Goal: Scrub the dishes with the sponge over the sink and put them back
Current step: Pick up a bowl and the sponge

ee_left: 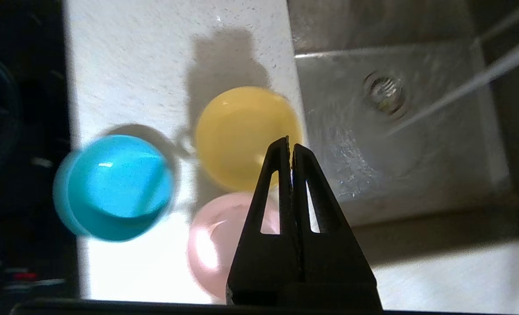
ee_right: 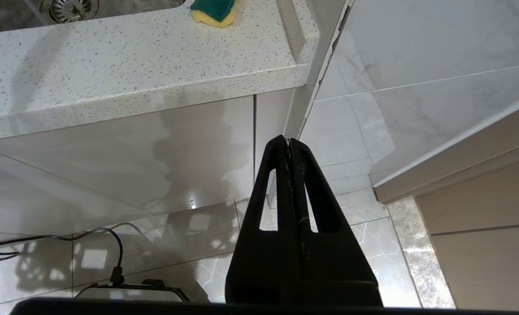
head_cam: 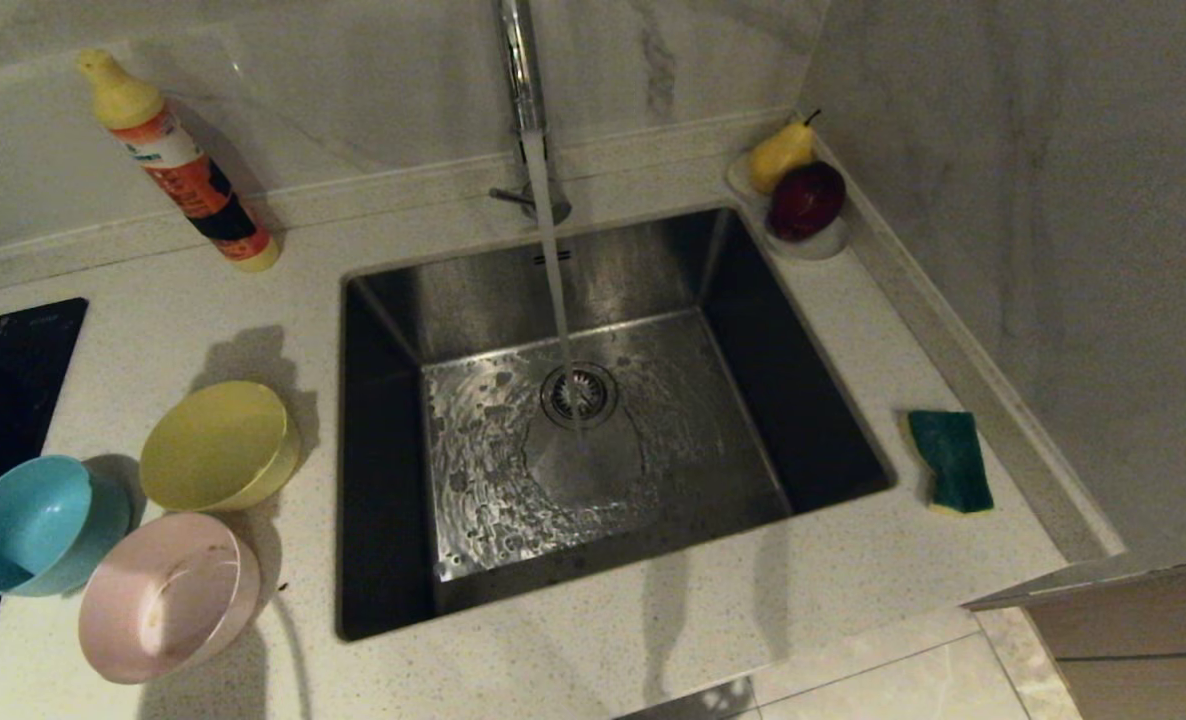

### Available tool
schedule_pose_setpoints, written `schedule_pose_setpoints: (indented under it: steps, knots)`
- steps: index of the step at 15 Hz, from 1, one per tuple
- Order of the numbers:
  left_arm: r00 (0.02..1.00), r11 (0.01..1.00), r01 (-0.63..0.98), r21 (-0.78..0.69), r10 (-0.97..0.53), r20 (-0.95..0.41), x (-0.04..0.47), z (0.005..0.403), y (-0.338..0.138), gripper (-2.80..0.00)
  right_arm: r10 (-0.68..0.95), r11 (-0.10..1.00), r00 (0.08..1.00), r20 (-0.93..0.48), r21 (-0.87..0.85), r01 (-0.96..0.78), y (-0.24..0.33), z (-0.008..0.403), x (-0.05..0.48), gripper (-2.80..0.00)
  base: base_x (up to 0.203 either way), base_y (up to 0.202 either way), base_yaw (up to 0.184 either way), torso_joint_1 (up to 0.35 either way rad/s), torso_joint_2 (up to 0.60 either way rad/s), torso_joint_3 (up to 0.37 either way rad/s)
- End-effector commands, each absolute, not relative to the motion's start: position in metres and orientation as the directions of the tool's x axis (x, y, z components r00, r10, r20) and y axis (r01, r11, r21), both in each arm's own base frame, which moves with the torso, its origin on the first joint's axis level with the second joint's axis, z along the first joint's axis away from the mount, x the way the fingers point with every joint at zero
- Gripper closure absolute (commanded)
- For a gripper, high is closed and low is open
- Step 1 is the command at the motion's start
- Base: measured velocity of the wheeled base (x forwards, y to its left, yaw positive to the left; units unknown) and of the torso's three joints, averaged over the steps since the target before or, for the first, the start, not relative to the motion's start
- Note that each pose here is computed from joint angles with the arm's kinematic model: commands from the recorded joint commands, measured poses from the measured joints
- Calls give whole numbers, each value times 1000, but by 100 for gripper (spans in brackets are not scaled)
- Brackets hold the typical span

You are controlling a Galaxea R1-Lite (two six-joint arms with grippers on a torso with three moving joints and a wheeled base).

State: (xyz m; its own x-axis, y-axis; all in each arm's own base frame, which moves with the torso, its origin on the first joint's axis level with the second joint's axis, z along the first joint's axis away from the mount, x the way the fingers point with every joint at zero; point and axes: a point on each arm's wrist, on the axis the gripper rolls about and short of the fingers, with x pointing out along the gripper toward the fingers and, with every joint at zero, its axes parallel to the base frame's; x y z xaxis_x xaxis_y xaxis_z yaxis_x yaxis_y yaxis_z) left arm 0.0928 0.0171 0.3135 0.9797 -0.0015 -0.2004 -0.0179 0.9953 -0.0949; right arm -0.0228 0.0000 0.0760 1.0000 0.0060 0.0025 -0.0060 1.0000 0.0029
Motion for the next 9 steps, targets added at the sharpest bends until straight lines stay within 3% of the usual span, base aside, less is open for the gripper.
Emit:
schedule_pose_setpoints:
  steps: [1, 6, 9]
  knots:
    - [991, 999, -31, -9, 30, -132, 52, 302, 5, 0, 7, 1000, 1000, 2, 3, -7, 0, 76, -23, 0, 0, 0, 0, 0, 0, 0]
    - [999, 999, -25, 22, 26, -32, -19, 229, 2, 0, 6, 1000, 1000, 3, 3, -6, 0, 76, -23, 0, 0, 0, 0, 0, 0, 0]
    - [998, 996, -55, -67, 54, -27, -31, 197, 3, 0, 7, 1000, 1000, 2, 3, -7, 0, 76, -23, 0, 0, 0, 0, 0, 0, 0]
